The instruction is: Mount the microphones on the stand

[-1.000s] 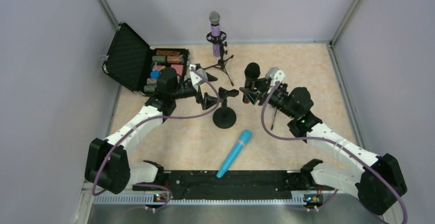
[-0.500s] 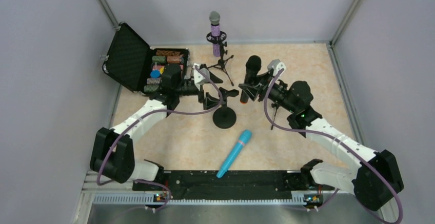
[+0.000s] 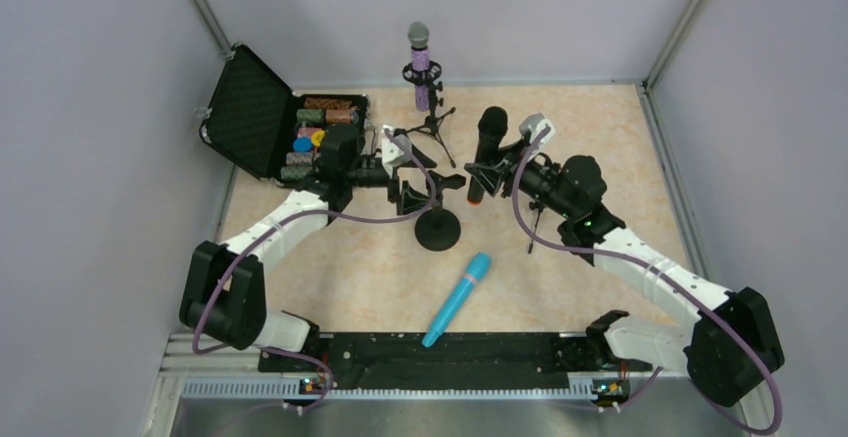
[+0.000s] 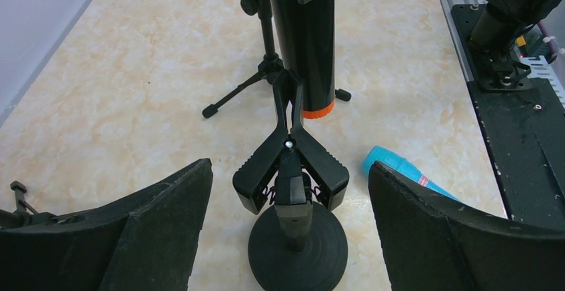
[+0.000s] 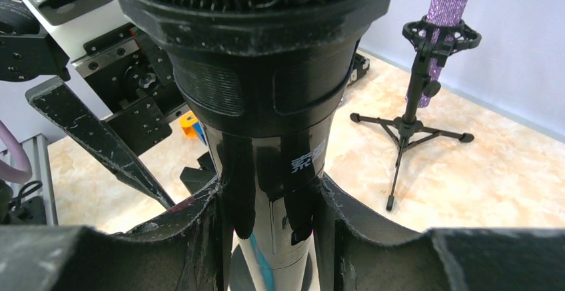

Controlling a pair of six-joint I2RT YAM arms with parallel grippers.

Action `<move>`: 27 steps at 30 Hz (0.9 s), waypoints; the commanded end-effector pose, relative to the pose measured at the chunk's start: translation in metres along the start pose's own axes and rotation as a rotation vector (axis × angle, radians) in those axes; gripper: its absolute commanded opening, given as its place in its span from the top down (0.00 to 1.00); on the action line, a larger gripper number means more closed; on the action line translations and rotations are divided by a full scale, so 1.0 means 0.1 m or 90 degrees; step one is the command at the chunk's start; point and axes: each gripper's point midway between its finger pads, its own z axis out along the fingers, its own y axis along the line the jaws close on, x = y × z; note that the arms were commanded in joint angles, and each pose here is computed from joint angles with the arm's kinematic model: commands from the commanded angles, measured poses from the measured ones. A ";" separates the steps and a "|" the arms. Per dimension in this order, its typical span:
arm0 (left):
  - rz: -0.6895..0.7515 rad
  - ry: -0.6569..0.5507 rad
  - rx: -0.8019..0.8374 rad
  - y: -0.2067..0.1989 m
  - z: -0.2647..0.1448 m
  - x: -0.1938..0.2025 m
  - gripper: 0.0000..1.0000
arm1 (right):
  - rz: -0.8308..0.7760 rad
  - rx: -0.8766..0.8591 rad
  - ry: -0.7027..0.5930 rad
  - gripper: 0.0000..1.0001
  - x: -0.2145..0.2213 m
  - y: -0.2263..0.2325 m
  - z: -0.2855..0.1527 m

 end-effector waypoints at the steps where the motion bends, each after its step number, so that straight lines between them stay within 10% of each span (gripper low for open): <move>1: 0.044 -0.013 0.007 0.04 0.02 -0.13 0.10 | -0.012 -0.003 -0.058 1.00 -0.37 -0.02 0.08; 5: 0.050 -0.019 0.006 0.03 0.04 -0.14 0.27 | -0.010 0.001 -0.054 1.00 -0.33 -0.04 0.09; 8: 0.030 -0.022 0.032 -0.03 0.06 -0.15 0.99 | -0.011 -0.011 -0.058 1.00 -0.32 -0.03 0.13; 27: -0.019 -0.038 0.017 -0.02 0.17 -0.16 1.00 | -0.010 -0.081 -0.146 1.00 -0.26 0.31 0.31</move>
